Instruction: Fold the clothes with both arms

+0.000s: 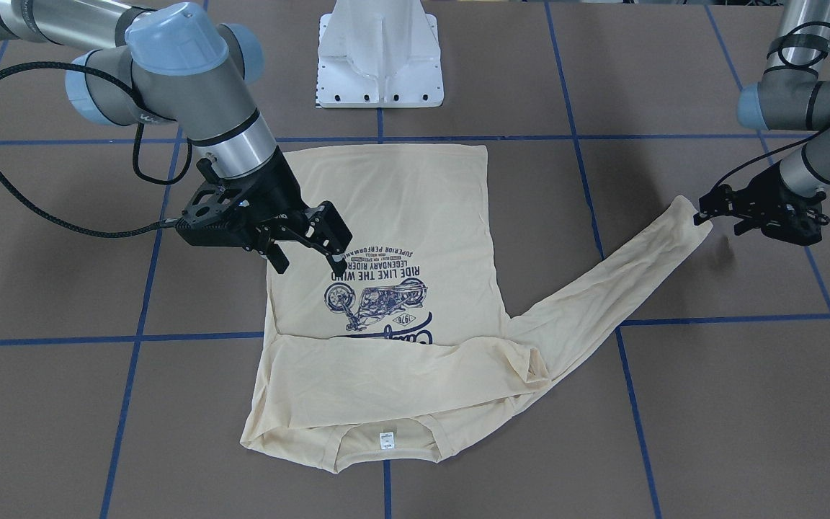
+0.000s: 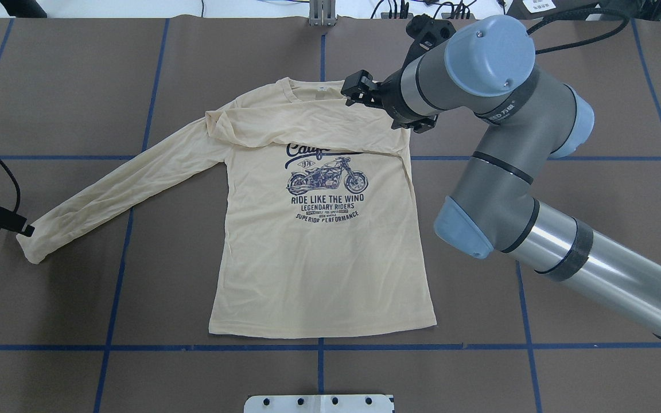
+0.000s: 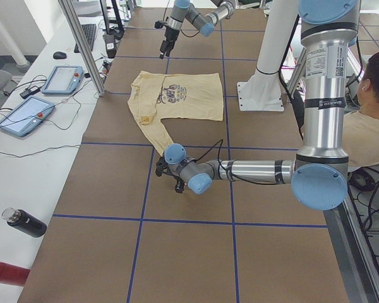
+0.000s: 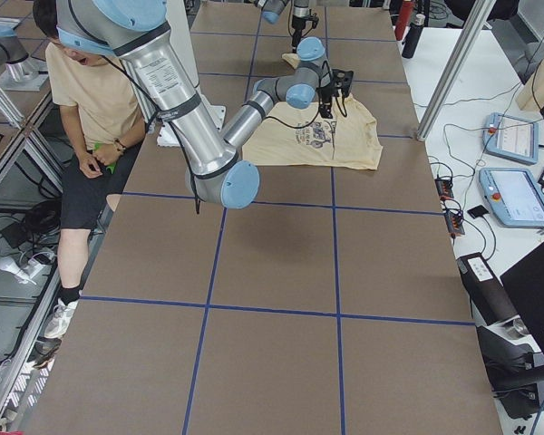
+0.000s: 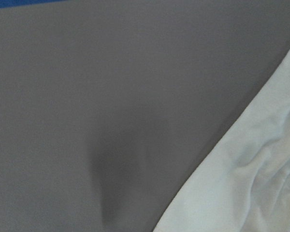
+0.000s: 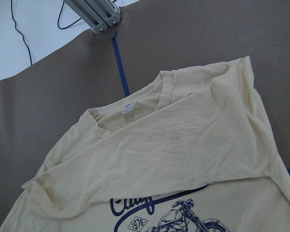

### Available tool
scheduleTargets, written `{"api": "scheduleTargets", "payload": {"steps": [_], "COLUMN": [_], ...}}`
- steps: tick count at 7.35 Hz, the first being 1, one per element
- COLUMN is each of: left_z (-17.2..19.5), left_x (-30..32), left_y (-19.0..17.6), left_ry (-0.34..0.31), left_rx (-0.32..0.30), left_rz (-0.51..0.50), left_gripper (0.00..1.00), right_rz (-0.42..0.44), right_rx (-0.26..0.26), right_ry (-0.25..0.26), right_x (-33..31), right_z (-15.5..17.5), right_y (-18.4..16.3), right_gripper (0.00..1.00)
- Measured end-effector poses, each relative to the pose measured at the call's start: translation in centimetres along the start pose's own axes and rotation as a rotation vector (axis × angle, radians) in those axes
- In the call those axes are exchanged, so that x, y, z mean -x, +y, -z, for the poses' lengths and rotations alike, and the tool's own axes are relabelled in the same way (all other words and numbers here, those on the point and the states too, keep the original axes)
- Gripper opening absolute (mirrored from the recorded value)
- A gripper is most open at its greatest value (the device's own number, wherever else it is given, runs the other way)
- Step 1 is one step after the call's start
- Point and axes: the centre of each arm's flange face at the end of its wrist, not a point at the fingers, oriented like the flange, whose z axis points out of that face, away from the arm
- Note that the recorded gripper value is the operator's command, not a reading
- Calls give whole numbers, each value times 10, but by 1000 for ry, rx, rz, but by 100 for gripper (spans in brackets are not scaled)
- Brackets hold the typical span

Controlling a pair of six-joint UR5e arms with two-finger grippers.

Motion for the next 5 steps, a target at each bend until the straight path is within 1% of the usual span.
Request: {"api": "scheduleTargets", "payload": {"steps": [2, 3, 4, 5], "left_z": [-2, -3, -3, -3], "left_x": [1, 1, 1, 0], "left_y": [1, 1, 1, 2], "left_ry": [-1, 0, 0, 0], "left_rx": [7, 8, 9, 9], "left_rz": [3, 3, 2, 1], "left_gripper": [35, 16, 0, 0], "right_rz": [1, 0, 1, 1], "right_rx": [2, 3, 4, 5], "right_ry": [0, 0, 0, 0], "right_x": [0, 0, 1, 0], "right_z": [-1, -1, -1, -1], "right_y": [1, 2, 3, 3], "right_gripper": [99, 99, 99, 99]}}
